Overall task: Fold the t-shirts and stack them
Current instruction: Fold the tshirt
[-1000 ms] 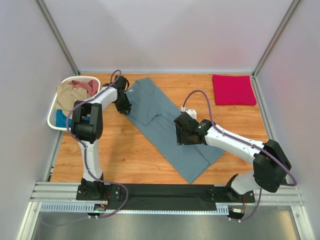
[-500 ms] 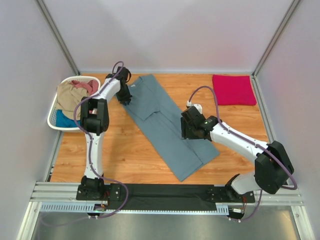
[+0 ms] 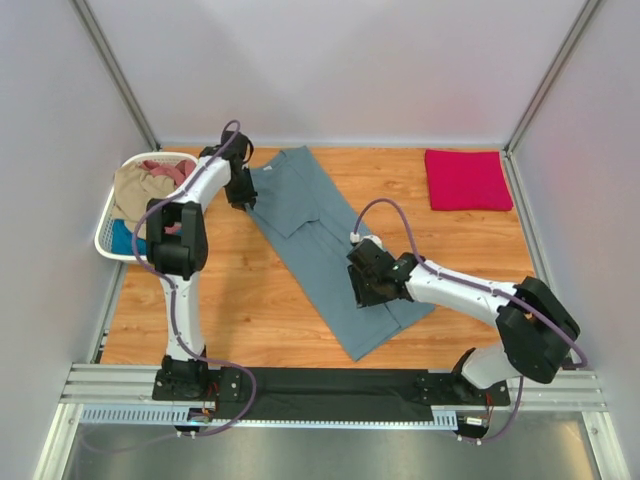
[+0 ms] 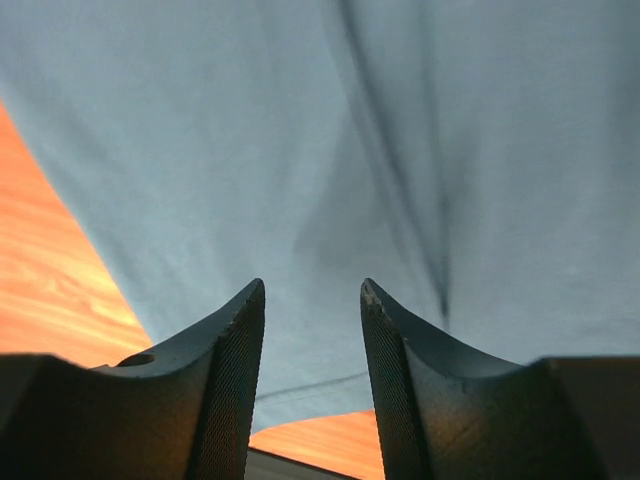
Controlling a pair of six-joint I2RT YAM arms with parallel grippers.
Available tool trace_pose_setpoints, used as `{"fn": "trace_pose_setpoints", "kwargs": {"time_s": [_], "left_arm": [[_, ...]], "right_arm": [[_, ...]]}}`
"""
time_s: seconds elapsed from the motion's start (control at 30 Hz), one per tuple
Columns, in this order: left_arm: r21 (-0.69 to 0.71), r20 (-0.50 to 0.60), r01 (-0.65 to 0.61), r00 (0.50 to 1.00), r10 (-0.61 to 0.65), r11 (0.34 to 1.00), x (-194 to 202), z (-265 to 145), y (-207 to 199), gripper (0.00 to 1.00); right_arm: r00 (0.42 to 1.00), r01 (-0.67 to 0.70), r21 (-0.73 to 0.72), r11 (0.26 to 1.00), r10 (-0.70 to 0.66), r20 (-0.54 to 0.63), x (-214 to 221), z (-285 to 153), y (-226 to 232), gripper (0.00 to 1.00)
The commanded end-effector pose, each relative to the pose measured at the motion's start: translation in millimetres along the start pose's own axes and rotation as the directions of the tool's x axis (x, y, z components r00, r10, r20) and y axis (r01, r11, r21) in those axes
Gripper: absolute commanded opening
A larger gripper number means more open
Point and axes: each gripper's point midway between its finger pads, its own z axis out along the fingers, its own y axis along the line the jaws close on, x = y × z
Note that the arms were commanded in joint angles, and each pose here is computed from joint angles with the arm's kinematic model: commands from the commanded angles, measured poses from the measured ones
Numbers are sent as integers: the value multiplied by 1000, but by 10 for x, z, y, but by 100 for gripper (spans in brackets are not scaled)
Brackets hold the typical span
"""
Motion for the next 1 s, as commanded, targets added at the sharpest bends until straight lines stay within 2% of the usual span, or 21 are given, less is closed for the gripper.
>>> {"fn": "trace_pose_setpoints", "kwargs": {"time_s": [0.0,0.07,0.17,0.33,0.4,0.53,0.7,0.83,0.97], "left_arm": [[111,161,-70,986,52,991,-260,-884,-108,32],[175,165,-75,985,46,982,-110,-1092,-148,32],[229,150,-46,989,11,972,142,-1140,-146,32],[236,78,12,996,-31,972,533,-936,-56,32],[231,70,12,997,-29,973,568,-898,-40,31],[212,48,-3,999,-7,977,604,-799,-5,31],[229,32,27,999,-35,973,575,-626,-73,31],[201,-35,77,997,-71,977,640,-304,-78,31],[203,-81,106,993,-91,974,729,-99,-114,30]], "right_arm": [[1000,28,-41,999,-27,15,106,64,211,45],[999,34,-42,999,-33,18,191,92,297,43],[999,25,-37,999,-24,25,314,212,405,41],[998,61,19,998,-61,-10,624,386,585,40],[997,70,63,996,-68,-32,751,404,616,40],[995,87,46,995,-85,-48,914,355,869,41],[997,71,64,995,-70,-17,750,184,969,42],[993,94,37,995,-97,72,370,-140,1026,44],[990,89,7,996,-90,113,22,-268,850,45]]}}
